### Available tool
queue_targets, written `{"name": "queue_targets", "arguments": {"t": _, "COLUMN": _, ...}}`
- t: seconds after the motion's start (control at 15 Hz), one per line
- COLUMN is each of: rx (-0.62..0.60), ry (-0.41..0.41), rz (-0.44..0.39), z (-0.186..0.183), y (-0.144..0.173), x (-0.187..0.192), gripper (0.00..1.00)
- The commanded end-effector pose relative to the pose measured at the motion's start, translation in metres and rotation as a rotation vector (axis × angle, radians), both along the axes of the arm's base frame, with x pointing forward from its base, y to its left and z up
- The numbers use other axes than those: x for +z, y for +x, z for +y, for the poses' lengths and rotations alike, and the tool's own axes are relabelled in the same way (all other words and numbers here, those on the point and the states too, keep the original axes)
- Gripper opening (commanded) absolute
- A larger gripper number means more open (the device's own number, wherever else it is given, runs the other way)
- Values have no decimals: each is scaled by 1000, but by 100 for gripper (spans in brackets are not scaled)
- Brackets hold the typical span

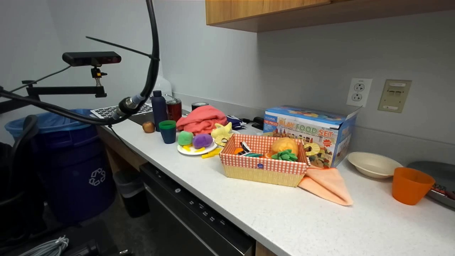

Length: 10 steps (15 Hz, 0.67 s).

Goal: Open the right door of the kitchen top cabinet

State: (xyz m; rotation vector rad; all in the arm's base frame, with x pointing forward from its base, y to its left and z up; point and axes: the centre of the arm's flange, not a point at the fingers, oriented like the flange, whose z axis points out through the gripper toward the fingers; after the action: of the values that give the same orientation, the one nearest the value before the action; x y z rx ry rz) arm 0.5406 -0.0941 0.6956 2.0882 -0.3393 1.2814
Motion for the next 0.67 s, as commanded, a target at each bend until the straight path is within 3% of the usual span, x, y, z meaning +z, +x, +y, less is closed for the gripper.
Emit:
{"name": "queue_targets", "arguments": {"t": 0.0, "rx": -104, "ry": -62, "rz": 56, "z": -34, "y": -39, "x": -24, "gripper": 100}}
{"name": "queue_targets", "arguments": {"t": 0.2, "rx": -118, "ry": -123, "rz": 76, "z": -36, "y": -59, "x": -23, "gripper": 100}}
{"name": "queue_targets", "arguments": {"t": 0.6, "rx": -187, "ry": -142, "rz": 76, "z": -49, "y": -104, "x": -24, "gripper": 100}}
